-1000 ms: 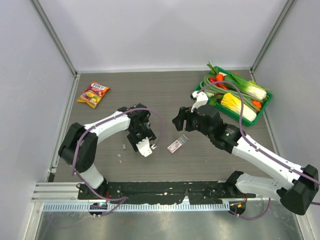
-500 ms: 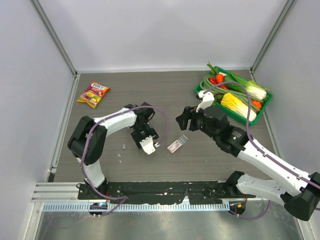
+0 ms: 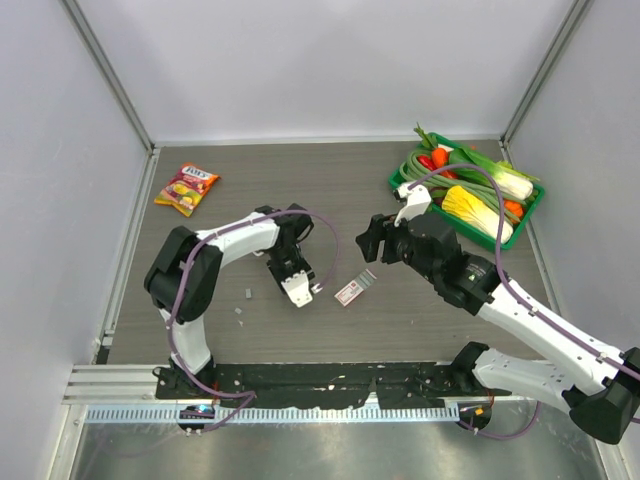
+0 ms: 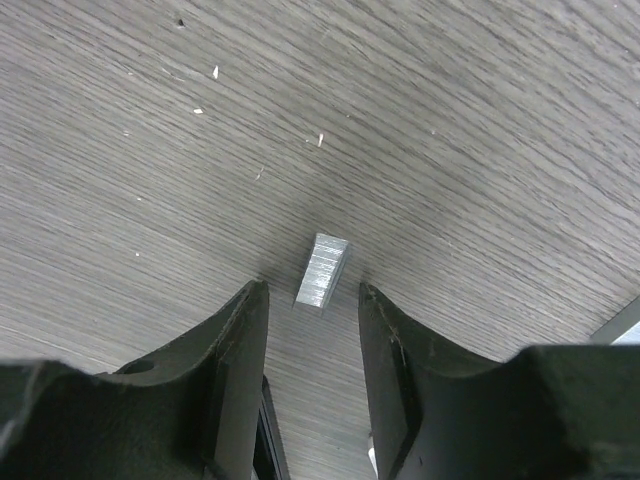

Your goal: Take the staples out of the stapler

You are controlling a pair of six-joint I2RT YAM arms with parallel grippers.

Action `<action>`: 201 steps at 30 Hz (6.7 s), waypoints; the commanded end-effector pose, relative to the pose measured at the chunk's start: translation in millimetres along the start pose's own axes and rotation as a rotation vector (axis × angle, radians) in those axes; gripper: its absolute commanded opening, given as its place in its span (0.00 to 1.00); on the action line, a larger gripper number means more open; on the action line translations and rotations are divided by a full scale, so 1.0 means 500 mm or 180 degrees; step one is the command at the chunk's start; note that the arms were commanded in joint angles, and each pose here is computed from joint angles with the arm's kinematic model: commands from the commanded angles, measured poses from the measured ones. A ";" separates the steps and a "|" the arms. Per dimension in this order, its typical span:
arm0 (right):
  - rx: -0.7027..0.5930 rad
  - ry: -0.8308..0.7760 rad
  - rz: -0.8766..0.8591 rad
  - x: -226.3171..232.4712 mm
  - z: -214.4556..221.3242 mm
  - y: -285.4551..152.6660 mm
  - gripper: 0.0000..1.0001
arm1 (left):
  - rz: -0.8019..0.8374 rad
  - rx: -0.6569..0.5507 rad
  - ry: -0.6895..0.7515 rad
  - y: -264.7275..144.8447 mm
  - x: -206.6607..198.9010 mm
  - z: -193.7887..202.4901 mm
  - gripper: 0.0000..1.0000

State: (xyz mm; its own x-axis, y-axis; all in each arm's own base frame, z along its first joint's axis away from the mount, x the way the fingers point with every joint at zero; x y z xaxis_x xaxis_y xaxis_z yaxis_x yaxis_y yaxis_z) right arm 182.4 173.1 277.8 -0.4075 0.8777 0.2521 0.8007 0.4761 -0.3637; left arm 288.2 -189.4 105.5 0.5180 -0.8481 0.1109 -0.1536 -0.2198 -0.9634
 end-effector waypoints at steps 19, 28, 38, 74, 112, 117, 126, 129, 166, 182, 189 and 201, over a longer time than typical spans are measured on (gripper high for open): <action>-0.0178 -0.0010 0.0031 -0.008 -0.024 -0.012 0.70 | 0.0051 -0.0027 0.1053 0.022 0.040 -0.015 0.26; -0.0158 -0.0012 0.0057 -0.016 -0.019 -0.011 0.70 | 0.0031 -0.0054 0.1027 0.030 0.042 -0.031 0.22; -0.0207 0.0003 0.0074 -0.020 -0.027 -0.017 0.70 | -0.0501 -0.0137 0.0272 -0.017 0.054 -0.060 0.01; 0.0558 0.1197 -0.2277 0.088 -0.118 -0.015 0.74 | -0.4576 0.1222 0.1915 -0.410 -0.050 -0.236 0.00; 0.0396 0.1143 -0.3352 0.107 -0.148 0.006 0.56 | -0.4799 0.0828 0.2746 -0.443 -0.074 -0.305 0.00; 0.0382 0.1167 -0.3431 0.110 -0.152 0.009 0.51 | -0.4791 0.0808 0.2726 -0.442 -0.071 -0.304 0.00; 0.0495 0.1142 -0.3498 0.115 -0.133 0.005 0.49 | -0.4796 0.0818 0.2728 -0.447 -0.066 -0.304 0.00; 0.0537 0.1163 -0.3485 0.115 -0.123 0.010 0.48 | -0.4792 0.0824 0.2726 -0.447 -0.065 -0.303 0.00; 0.0548 0.1163 -0.3535 0.140 -0.096 0.015 0.14 | -0.4817 0.0830 0.2779 -0.444 -0.070 -0.306 0.00; 0.0669 0.0975 -0.2859 0.075 -0.077 0.008 0.12 | -0.5026 0.0844 0.2135 -0.464 -0.109 -0.294 1.00; 0.0728 0.0457 -0.1677 0.014 -0.094 0.030 0.15 | -0.3964 -0.0074 0.0176 -0.399 -0.137 -0.258 1.00; 0.0370 0.0344 -0.0564 -0.040 -0.095 -0.013 0.16 | -0.1738 -0.0702 -0.3708 -0.307 0.001 -0.223 1.00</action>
State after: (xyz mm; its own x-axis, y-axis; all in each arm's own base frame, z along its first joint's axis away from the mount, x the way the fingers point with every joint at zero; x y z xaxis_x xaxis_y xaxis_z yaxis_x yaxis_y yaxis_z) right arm 210.5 167.6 303.1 -0.5462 0.6731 0.4986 0.5186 0.7392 -0.4297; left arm 227.1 -206.6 283.6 0.9014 0.0256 0.4323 0.3277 -0.6930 -0.6421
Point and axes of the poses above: each gripper's point midway between its finger pads, its own y axis out along the fingers, its own x axis along the line the jaws close on, z = x × y, the point moved 9 cm from there along -y, back along the fingers, and after that the axes turned 2 degrees about -y, right-handed, at the moved point
